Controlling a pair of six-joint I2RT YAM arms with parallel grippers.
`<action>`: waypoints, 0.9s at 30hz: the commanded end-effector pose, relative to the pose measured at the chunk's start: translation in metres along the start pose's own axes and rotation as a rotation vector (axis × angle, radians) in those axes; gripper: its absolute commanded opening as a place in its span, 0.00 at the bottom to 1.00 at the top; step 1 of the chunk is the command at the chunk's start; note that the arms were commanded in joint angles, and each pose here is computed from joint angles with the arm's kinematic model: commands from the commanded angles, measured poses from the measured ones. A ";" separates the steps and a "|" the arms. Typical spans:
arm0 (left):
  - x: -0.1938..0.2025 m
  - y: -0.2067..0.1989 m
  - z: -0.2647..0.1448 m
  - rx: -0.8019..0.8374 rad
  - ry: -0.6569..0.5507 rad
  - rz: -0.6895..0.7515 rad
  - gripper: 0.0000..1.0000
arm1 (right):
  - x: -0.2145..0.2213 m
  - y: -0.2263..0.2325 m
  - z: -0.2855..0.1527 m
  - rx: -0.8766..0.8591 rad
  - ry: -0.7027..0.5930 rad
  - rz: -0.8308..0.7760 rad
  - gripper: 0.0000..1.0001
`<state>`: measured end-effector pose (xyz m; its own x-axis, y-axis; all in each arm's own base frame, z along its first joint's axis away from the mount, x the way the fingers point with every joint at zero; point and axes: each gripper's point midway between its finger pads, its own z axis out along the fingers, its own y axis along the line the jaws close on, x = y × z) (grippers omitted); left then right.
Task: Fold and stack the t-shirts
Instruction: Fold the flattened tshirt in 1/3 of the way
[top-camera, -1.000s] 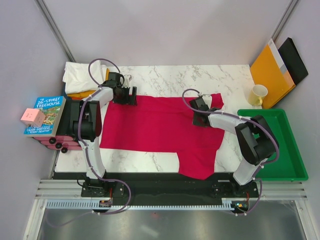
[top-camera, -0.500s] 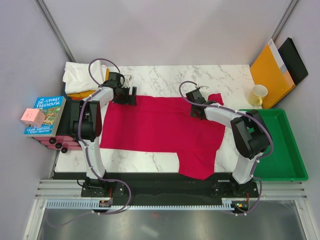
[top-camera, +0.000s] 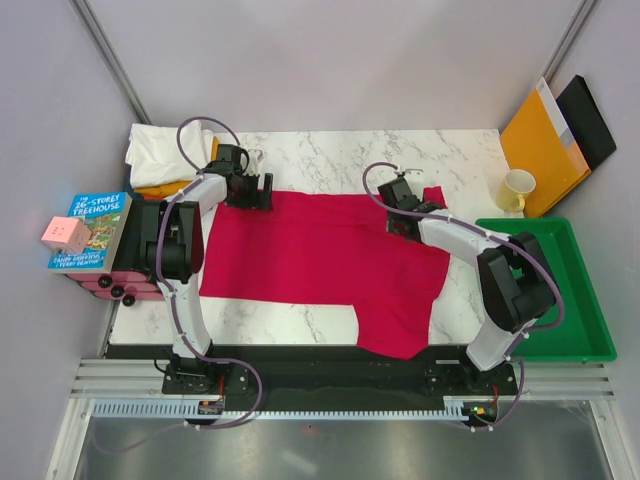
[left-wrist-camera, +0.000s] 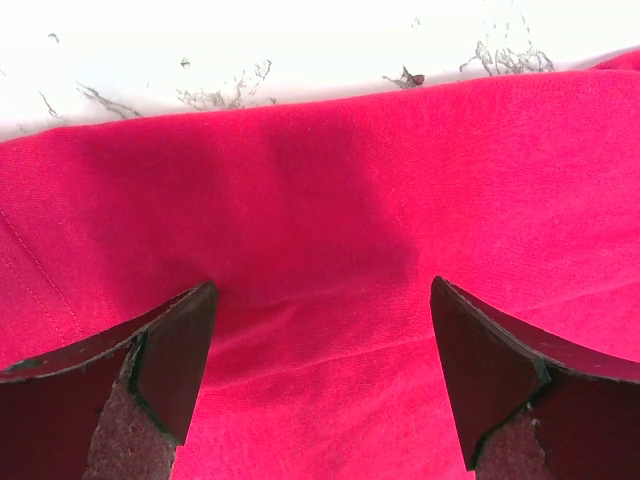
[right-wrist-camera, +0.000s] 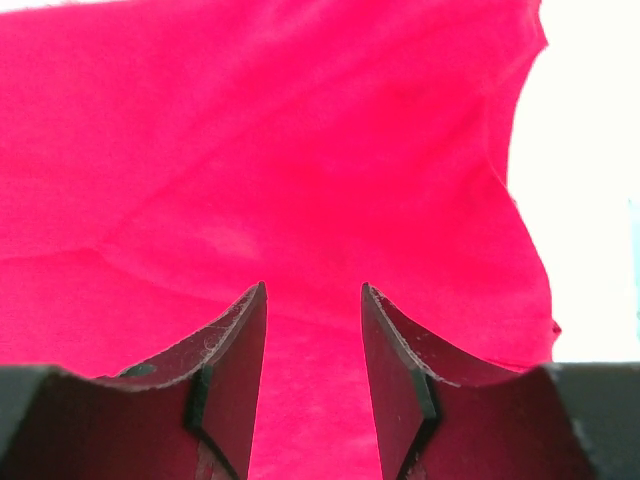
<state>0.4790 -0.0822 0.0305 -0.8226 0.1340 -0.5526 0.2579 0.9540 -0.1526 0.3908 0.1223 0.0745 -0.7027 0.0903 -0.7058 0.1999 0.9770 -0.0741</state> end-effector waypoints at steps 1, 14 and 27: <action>-0.012 0.001 -0.009 0.003 -0.024 -0.013 0.94 | 0.021 -0.016 0.003 0.058 0.037 -0.042 0.49; -0.001 0.004 -0.006 -0.006 0.008 -0.010 0.94 | 0.043 -0.011 0.024 0.068 0.088 -0.058 0.45; 0.001 0.004 -0.005 -0.006 0.011 -0.009 0.94 | 0.040 -0.010 0.023 0.069 0.082 -0.040 0.00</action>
<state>0.4786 -0.0820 0.0307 -0.8241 0.1341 -0.5504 0.2573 0.9542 -0.1528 0.3721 0.1134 0.0232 -0.7791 0.0632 -0.6238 0.1975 0.9690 -0.1485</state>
